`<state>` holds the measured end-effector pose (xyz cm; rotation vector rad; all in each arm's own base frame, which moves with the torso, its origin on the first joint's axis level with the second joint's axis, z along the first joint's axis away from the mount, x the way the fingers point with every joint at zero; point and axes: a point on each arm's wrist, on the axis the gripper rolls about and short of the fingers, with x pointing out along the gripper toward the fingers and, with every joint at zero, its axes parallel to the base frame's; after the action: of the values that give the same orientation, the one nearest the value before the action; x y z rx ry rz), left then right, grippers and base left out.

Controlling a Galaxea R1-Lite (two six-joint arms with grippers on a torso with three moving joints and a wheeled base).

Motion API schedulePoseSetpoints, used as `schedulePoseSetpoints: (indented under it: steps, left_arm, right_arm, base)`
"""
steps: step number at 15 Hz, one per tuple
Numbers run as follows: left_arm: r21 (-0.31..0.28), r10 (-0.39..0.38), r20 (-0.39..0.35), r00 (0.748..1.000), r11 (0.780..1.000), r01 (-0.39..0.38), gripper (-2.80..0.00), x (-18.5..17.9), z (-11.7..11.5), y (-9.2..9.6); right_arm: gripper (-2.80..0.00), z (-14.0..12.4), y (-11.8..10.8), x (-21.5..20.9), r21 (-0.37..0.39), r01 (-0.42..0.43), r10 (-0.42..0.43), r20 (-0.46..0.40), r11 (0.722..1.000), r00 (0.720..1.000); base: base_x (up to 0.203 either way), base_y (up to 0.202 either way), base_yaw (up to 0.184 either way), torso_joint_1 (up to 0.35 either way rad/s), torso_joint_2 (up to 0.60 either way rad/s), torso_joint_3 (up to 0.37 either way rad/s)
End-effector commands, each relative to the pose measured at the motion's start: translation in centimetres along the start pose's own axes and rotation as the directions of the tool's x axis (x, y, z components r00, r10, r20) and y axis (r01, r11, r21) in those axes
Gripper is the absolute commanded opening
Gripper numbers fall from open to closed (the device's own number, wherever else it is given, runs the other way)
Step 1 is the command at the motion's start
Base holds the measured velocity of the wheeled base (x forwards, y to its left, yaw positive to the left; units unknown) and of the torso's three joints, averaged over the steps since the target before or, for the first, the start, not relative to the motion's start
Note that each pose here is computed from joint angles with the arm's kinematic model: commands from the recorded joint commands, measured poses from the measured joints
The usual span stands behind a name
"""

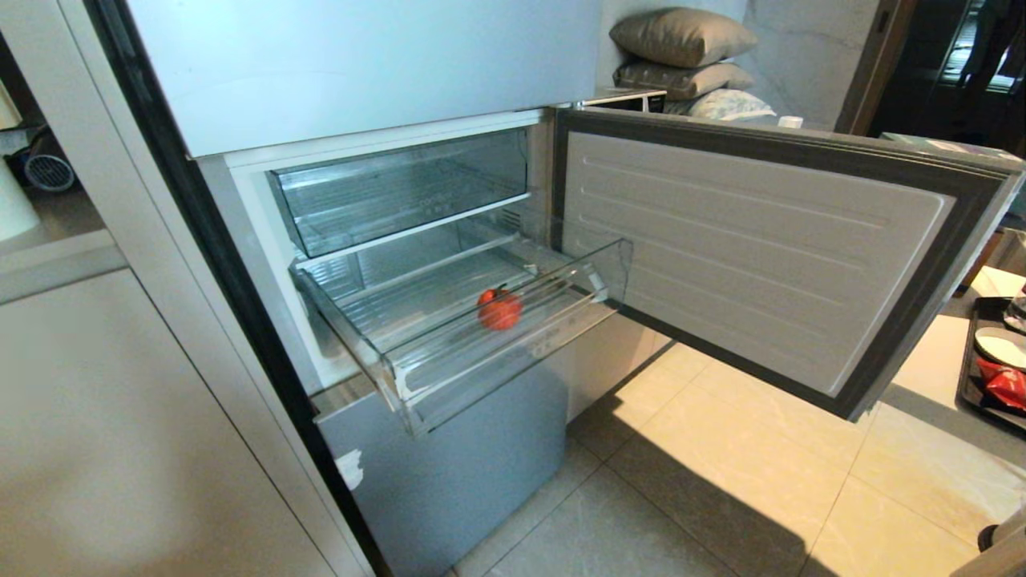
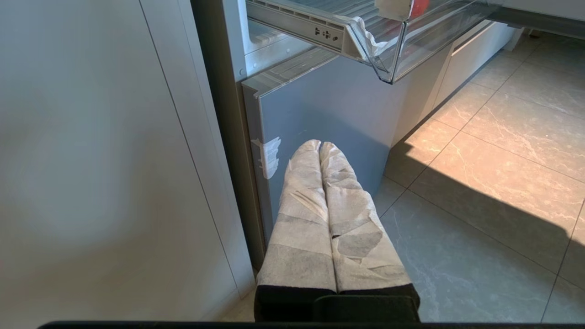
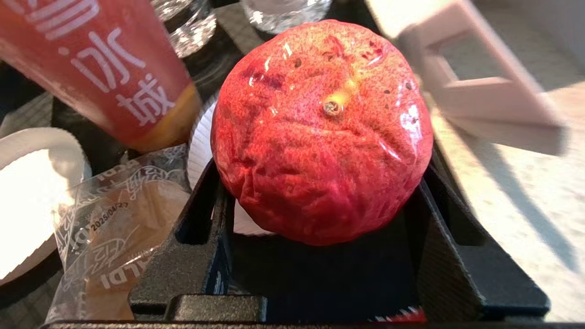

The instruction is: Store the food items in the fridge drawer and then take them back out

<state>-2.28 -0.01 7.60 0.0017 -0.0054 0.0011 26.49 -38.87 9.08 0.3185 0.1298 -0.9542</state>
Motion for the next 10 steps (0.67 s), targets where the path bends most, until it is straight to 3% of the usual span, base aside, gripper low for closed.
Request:
schedulePoseSetpoints:
  steps: [1,2,3,10]
  left_arm:
    - [0.000,0.000,-0.002,1.000,1.000,0.000,-2.80,0.0,0.0,0.0]
    - [0.000,0.000,-0.002,1.000,1.000,0.000,-2.80,0.0,0.0,0.0]
    - [0.000,0.000,-0.002,1.000,1.000,0.000,-2.80,0.0,0.0,0.0]
    - [0.000,0.000,-0.002,1.000,1.000,0.000,-2.80,0.0,0.0,0.0]
  right_arm:
    - [-2.80,-0.2,0.0,0.5,0.001,-0.008,0.008,0.002,1.000,1.000]
    - [-2.80,-0.1,0.0,0.4,0.002,-0.009,0.009,0.006,1.000,1.000]
    - [0.00,0.0,0.0,0.4,0.002,-0.009,0.009,0.008,1.000,1.000]
    - [0.00,1.5,0.4,-0.6,0.001,-0.021,0.020,0.037,1.000,0.999]
  base:
    - [0.000,0.000,0.000,0.000,0.00,0.000]
    - [0.000,0.000,0.000,0.000,0.00,0.000]
    - [0.000,0.000,0.000,0.000,0.00,0.000]
    - [0.000,0.000,0.000,0.000,0.00,0.000]
